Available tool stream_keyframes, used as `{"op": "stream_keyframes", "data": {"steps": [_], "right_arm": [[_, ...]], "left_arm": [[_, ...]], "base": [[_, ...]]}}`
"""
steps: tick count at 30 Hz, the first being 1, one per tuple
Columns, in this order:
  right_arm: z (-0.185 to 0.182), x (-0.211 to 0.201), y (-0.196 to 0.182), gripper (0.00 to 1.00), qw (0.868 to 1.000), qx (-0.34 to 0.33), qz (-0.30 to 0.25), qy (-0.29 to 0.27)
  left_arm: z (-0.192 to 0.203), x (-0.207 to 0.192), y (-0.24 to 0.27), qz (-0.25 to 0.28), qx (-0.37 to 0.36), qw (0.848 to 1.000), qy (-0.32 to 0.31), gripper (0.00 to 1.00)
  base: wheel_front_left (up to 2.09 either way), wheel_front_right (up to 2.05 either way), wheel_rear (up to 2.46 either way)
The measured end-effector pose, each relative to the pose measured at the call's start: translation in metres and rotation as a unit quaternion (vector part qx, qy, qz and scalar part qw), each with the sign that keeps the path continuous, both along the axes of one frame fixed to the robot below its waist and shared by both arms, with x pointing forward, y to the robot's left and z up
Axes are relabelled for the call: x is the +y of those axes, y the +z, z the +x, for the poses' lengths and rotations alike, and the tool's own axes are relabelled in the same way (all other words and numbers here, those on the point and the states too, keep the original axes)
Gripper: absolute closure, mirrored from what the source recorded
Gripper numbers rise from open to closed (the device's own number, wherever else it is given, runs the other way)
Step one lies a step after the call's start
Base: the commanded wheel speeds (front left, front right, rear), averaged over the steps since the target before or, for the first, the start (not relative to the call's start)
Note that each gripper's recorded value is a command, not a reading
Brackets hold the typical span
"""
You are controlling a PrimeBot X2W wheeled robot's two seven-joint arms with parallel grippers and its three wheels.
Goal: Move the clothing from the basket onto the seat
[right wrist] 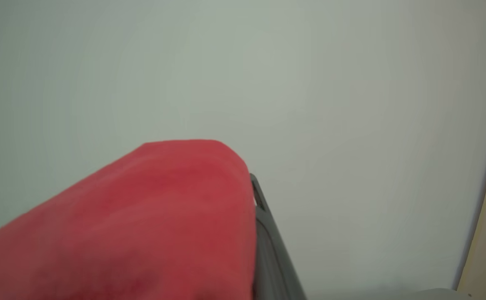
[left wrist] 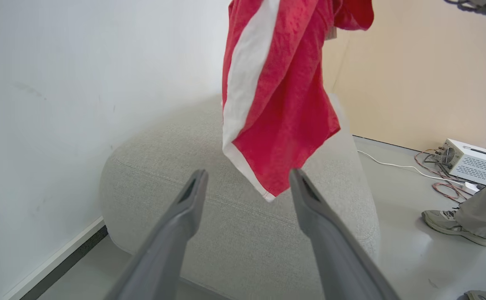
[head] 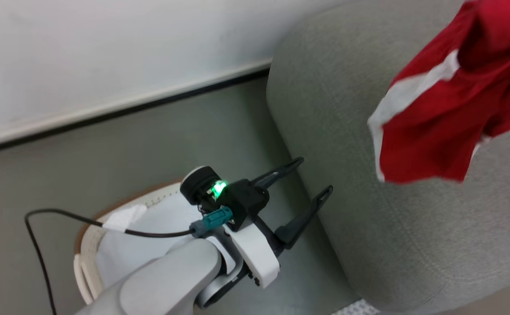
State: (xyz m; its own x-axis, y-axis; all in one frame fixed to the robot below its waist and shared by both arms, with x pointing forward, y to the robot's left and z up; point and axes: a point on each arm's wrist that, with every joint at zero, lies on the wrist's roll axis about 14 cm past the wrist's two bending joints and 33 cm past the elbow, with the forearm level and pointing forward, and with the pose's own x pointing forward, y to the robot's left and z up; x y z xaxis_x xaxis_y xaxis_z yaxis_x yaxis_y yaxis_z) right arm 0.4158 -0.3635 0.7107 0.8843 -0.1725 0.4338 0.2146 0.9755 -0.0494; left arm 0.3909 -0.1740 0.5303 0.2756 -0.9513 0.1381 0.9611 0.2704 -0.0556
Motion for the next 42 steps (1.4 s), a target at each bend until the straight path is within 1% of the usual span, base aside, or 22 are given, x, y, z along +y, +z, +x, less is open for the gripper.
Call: {"op": "stream_keyframes", "data": {"steps": [6,11,13,15,17,20,24,26,28,31,35,36,37,38,39,42], "right_arm": [[0.049,-0.031,0.022,1.00,0.999,-0.008,-0.030,-0.030],[0.088,-0.062,0.012,1.00,0.997,0.015,-0.044,-0.065],[0.103,-0.071,-0.002,1.00,0.996,0.033,-0.043,-0.076],[0.117,-0.079,-0.027,1.00,0.994,0.063,-0.040,-0.085],[0.129,-0.085,-0.058,1.00,0.989,0.106,-0.035,-0.094],[0.140,-0.096,-0.100,1.00,0.980,0.165,-0.034,-0.109],[0.139,-0.111,-0.165,1.00,0.961,0.244,0.009,-0.133],[0.134,-0.112,-0.198,1.00,0.944,0.298,0.010,-0.138],[0.129,-0.110,-0.224,1.00,0.931,0.338,0.015,-0.139],[0.116,-0.103,-0.265,1.00,0.899,0.415,0.026,-0.133],[0.106,-0.097,-0.289,1.00,0.875,0.466,0.037,-0.128],[0.104,-0.096,-0.291,0.98,0.872,0.472,0.040,-0.127],[0.102,-0.096,-0.292,0.65,0.870,0.475,0.043,-0.127],[0.102,-0.095,-0.291,0.20,0.869,0.477,0.043,-0.125],[0.101,-0.093,-0.289,0.00,0.868,0.480,0.040,-0.123],[0.099,-0.084,-0.284,0.00,0.862,0.494,0.027,-0.107]], "left_arm": [[0.031,0.015,-0.040,0.018,0.026,0.999,0.013,0.00],[0.055,0.031,-0.073,0.023,0.057,0.997,0.037,0.00],[0.062,0.039,-0.088,0.029,0.070,0.996,0.047,0.00],[0.067,0.046,-0.102,0.035,0.083,0.994,0.056,0.00],[0.071,0.052,-0.115,0.040,0.095,0.993,0.064,0.00],[0.077,0.060,-0.130,0.045,0.108,0.990,0.076,0.00],[0.081,0.069,-0.146,0.051,0.122,0.987,0.087,0.00],[0.082,0.072,-0.150,0.053,0.125,0.986,0.092,0.00],[0.084,0.074,-0.152,0.051,0.133,0.985,0.096,0.00],[0.086,0.073,-0.149,0.049,0.131,0.985,0.098,0.00],[0.088,0.071,-0.145,0.046,0.128,0.986,0.098,0.00],[0.088,0.071,-0.143,0.044,0.129,0.986,0.099,0.00],[0.089,0.071,-0.140,0.039,0.132,0.985,0.101,0.00],[0.090,0.071,-0.136,0.035,0.130,0.986,0.103,0.00],[0.091,0.071,-0.132,0.033,0.126,0.986,0.106,0.00],[0.092,0.075,-0.123,0.033,0.119,0.986,0.116,0.00]], "base": [[0.00,0.00,0.00],[0.00,0.00,0.00],[0.00,0.00,0.00],[0.00,0.00,0.00],[0.00,0.00,0.00],[0.00,0.00,0.00],[0.00,0.00,0.00],[0.00,0.00,0.00],[0.00,0.00,0.00],[0.00,0.00,0.00],[0.00,0.00,0.00],[0.00,0.00,0.00],[0.00,0.00,0.00],[0.00,0.00,0.00],[0.00,0.00,0.00],[0.00,0.00,0.00]]}}
